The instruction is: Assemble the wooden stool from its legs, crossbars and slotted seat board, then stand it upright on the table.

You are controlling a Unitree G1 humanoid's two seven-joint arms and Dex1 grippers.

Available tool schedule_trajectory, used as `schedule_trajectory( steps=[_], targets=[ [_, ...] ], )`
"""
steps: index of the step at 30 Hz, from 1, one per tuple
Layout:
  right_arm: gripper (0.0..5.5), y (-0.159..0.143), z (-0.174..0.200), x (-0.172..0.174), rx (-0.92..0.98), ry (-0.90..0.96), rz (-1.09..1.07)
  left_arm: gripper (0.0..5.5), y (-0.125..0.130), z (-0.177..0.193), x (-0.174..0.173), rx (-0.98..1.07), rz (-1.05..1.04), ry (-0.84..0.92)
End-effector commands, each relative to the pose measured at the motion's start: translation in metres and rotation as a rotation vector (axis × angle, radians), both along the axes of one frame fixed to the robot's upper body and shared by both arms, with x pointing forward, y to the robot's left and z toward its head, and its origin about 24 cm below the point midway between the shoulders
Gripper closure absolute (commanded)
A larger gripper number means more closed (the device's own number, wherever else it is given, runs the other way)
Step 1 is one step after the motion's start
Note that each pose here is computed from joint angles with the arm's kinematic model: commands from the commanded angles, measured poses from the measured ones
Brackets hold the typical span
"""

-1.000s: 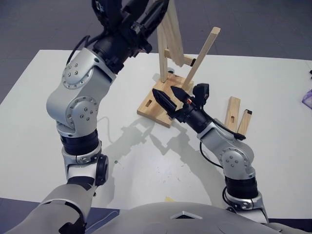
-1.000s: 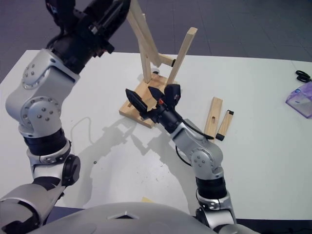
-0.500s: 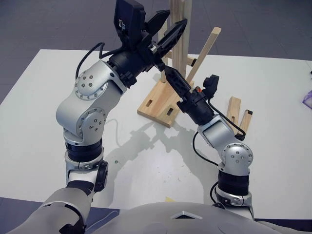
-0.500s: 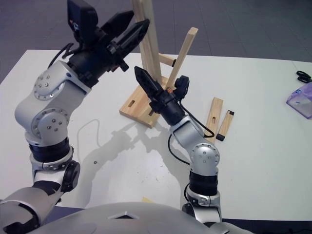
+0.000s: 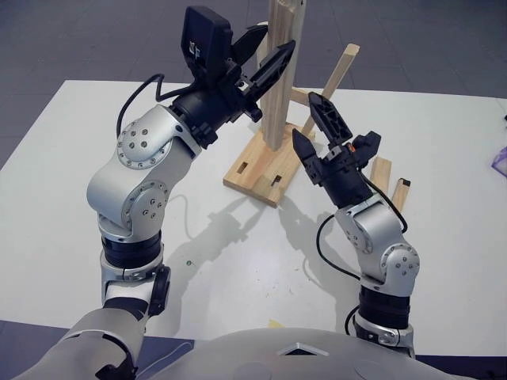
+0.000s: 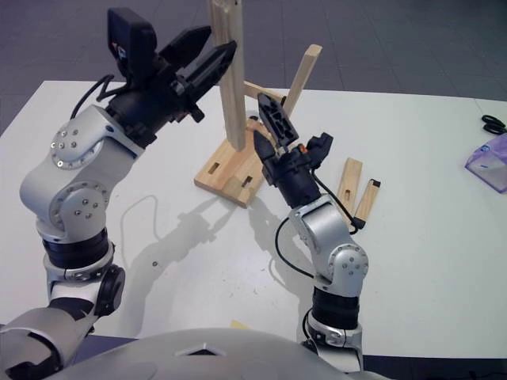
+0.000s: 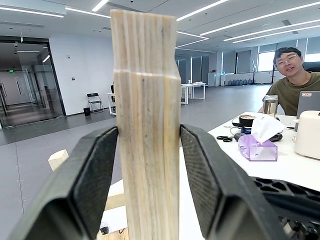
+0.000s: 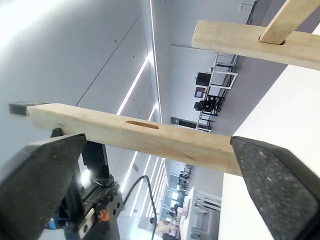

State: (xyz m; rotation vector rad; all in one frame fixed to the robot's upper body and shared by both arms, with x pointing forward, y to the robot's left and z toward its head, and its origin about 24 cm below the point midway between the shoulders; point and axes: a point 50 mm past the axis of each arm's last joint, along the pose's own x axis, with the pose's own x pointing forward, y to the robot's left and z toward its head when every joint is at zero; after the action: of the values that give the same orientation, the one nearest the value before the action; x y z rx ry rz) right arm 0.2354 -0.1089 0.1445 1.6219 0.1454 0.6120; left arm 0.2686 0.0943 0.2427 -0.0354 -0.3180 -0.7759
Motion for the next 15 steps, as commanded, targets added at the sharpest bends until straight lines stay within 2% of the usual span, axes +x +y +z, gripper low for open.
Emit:
schedule_trajectory(
  steps=[1, 5, 10, 15],
  targets=[
    [0.1, 0.005, 0.019, -0.007, 0.267, 0.053, -0.003, 3.44, 0.0, -0.002, -0.002, 0.034, 0.002, -0.021],
    [0.1, 0.012, 0.028, -0.016, 0.313, 0.117, 0.024, 3.44, 0.001, -0.001, 0.0, 0.048, 0.011, -0.045],
    [0.1, 0.022, 0.023, -0.02, 0.263, 0.203, 0.081, 3.44, 0.0, 0.0, 0.001, 0.01, 0.01, -0.085],
    [0.1, 0.039, 0.027, -0.029, 0.284, 0.134, 0.172, 3.44, 0.001, -0.008, 0.003, -0.021, 0.029, -0.112]
  ],
)
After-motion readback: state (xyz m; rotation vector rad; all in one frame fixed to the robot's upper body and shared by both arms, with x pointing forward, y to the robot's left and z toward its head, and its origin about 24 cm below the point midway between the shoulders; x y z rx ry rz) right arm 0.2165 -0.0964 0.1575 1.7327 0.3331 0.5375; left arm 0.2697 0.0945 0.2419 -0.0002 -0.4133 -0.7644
